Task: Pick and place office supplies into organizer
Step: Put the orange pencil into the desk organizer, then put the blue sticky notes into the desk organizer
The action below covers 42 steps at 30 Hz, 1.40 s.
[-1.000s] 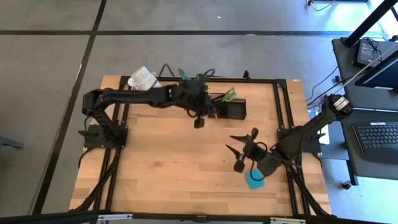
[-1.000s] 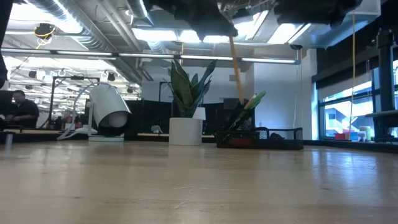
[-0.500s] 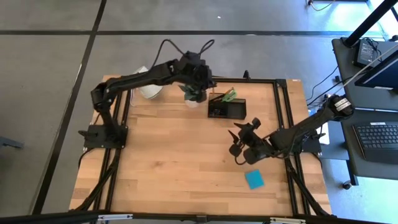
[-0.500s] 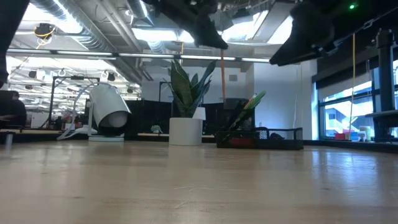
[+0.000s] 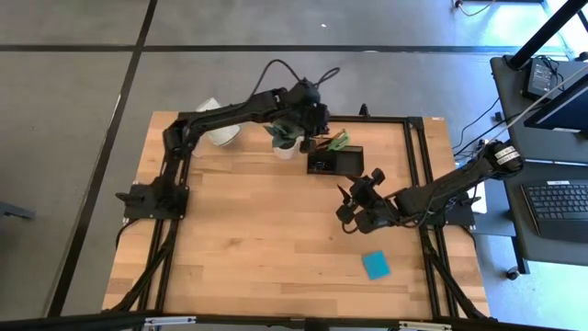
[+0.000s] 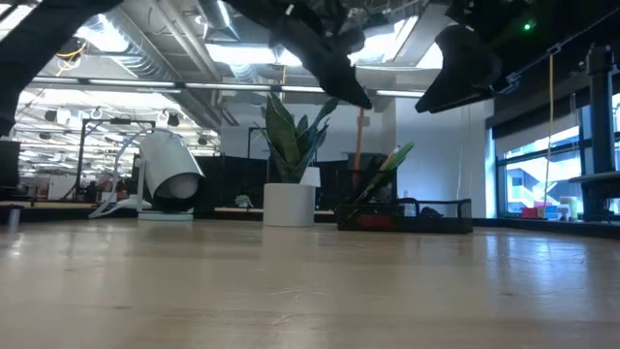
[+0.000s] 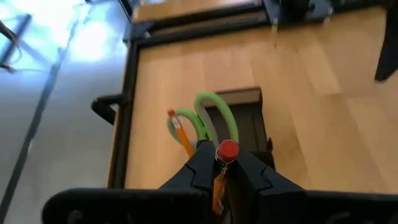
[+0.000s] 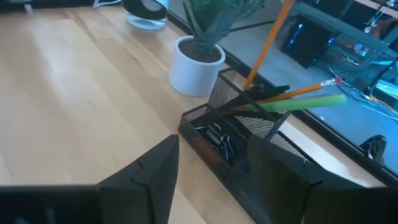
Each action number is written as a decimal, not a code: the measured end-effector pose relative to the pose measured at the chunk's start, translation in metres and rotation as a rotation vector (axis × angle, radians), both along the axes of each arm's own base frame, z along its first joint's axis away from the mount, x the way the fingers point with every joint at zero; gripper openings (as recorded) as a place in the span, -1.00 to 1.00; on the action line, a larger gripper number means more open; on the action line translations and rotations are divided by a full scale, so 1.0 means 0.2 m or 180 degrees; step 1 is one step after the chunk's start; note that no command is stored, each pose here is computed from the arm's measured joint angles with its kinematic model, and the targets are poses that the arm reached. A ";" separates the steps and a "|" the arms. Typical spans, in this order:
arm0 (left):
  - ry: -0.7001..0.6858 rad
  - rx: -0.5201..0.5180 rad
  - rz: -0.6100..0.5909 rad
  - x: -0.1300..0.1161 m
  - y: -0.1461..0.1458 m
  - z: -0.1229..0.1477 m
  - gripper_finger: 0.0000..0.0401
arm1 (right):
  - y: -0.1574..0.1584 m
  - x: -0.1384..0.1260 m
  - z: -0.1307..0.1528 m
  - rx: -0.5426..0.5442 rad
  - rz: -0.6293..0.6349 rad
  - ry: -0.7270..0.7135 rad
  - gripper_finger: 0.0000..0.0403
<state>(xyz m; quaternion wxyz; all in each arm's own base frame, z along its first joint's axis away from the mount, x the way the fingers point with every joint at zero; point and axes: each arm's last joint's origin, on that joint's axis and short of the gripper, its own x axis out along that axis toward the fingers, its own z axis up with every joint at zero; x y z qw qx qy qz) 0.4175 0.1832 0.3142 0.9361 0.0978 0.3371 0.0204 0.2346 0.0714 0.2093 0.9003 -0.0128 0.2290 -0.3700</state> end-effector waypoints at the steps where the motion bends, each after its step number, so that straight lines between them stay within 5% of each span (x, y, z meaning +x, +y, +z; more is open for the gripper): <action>1: 0.0056 -0.0005 -0.0008 0.02 0.01 -0.02 -0.92 | 0.00 0.00 0.00 -0.0003 -0.0010 0.0006 -0.03; 13: 0.0418 -0.0047 0.0032 0.12 0.06 -0.21 -0.90 | -0.01 0.00 -0.01 -0.0021 -0.0019 0.0064 -0.03; 26: 0.0459 -0.0084 0.0126 0.14 0.07 -0.26 -0.77 | -0.02 -0.02 -0.02 -0.0004 -0.0087 0.0147 -0.03; 37: 0.0534 -0.0079 0.0129 0.13 0.07 -0.26 -0.35 | -0.02 -0.03 -0.03 -0.0006 -0.0076 0.0219 -0.03; 42: 0.0549 -0.0090 0.0266 0.06 0.06 -0.13 -0.23 | -0.02 -0.05 -0.02 0.0233 0.0089 0.0289 -0.03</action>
